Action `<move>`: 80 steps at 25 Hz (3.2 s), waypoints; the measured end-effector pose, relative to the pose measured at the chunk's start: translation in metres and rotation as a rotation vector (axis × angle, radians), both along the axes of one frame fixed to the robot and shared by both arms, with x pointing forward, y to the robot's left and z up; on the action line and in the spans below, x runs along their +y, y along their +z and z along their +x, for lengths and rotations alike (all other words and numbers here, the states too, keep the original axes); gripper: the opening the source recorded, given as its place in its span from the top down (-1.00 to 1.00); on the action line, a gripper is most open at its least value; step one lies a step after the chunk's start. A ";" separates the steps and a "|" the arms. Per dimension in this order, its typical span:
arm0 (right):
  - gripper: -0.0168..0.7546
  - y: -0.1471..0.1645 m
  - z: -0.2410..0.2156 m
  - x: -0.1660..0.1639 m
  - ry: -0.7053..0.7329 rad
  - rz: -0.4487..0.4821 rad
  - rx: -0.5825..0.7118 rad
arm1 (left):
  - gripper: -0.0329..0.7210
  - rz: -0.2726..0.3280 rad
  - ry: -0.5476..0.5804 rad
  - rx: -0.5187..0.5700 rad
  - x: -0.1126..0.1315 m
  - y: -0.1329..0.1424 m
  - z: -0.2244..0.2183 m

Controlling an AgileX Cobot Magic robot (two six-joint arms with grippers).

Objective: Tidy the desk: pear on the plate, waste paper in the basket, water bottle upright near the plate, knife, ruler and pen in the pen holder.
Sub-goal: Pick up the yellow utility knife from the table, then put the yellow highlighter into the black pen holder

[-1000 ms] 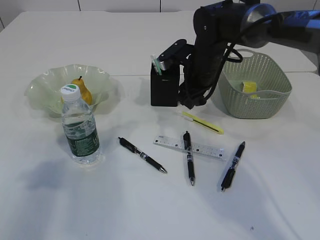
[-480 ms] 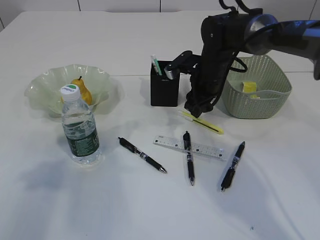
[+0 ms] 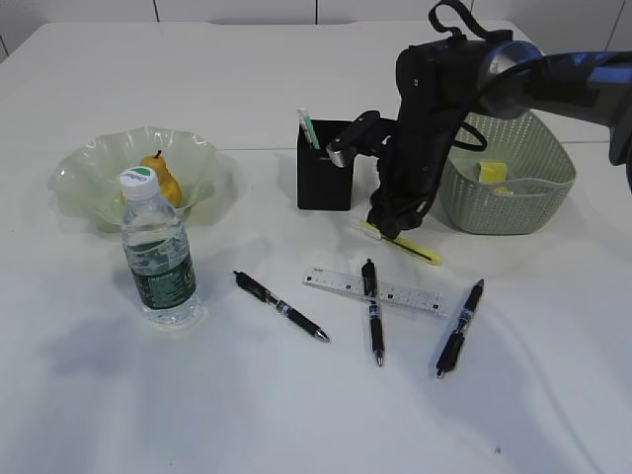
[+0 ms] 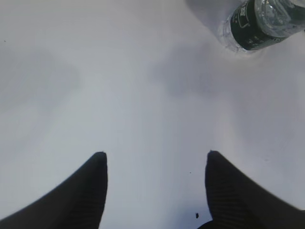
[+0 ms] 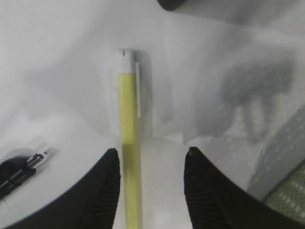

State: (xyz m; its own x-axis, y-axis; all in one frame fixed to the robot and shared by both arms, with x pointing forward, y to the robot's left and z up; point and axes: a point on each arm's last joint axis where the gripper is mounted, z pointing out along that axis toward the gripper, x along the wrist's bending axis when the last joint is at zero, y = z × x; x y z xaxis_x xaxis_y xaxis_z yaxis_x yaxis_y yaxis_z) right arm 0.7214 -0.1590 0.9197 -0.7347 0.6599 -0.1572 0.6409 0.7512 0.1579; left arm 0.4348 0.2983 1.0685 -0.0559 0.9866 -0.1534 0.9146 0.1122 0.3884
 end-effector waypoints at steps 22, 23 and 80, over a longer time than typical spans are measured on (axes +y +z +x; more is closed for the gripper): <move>0.09 -0.018 0.001 0.001 -0.001 -0.004 0.027 | -0.30 0.000 0.000 0.000 0.000 0.000 0.000; 0.09 -0.018 0.001 0.001 -0.001 -0.002 0.028 | -0.30 0.000 0.000 0.000 0.000 0.000 0.000; 0.84 0.131 0.020 0.029 -0.199 0.649 -0.598 | -0.30 0.000 0.001 0.003 0.000 -0.002 0.002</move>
